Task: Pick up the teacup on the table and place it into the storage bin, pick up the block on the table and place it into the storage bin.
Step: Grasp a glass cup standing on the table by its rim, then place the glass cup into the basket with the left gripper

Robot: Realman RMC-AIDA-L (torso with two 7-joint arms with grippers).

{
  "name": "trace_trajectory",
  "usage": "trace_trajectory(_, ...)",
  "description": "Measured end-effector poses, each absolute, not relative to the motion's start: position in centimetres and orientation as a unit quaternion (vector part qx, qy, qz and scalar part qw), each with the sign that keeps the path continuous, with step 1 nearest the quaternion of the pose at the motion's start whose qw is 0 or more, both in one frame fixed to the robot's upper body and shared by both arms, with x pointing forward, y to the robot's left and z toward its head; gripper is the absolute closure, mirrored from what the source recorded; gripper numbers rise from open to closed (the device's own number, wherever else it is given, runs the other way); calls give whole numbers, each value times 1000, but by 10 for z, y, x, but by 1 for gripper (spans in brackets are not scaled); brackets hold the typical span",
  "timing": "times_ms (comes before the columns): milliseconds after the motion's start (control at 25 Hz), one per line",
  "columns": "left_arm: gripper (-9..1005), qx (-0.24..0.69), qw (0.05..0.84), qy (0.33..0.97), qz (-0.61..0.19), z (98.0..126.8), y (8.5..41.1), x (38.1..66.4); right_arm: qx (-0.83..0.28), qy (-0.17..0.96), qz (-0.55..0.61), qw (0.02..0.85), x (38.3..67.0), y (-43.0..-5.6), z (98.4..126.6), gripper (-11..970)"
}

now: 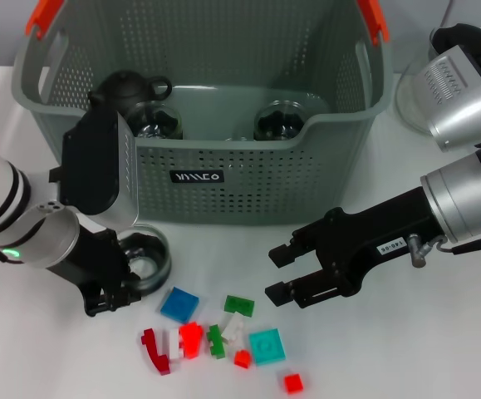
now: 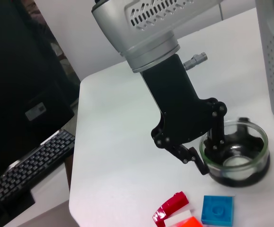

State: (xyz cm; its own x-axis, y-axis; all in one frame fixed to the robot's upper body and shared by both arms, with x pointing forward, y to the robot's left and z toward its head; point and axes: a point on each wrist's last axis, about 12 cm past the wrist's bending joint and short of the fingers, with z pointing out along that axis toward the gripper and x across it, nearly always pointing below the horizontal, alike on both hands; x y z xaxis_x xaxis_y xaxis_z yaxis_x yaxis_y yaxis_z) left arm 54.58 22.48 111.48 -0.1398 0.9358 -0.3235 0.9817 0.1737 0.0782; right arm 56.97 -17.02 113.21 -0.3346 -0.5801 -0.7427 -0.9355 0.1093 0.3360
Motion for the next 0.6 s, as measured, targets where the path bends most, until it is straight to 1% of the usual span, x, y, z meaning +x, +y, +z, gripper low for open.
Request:
trace_trajectory(280, 841, 636, 151, 752, -87, 1120, 226, 544, -532, 712, 402, 220, 569, -172, 1131, 335)
trace_trajectory(480, 922, 608, 179, 756, -165, 1145, 238, 534, -533, 713, 400, 221, 570, -174, 1132, 335)
trace_trajectory(600, 951, 586, 211, 752, -215, 1166, 250, 528, -534, 712, 399, 221, 570, -175, 1132, 335)
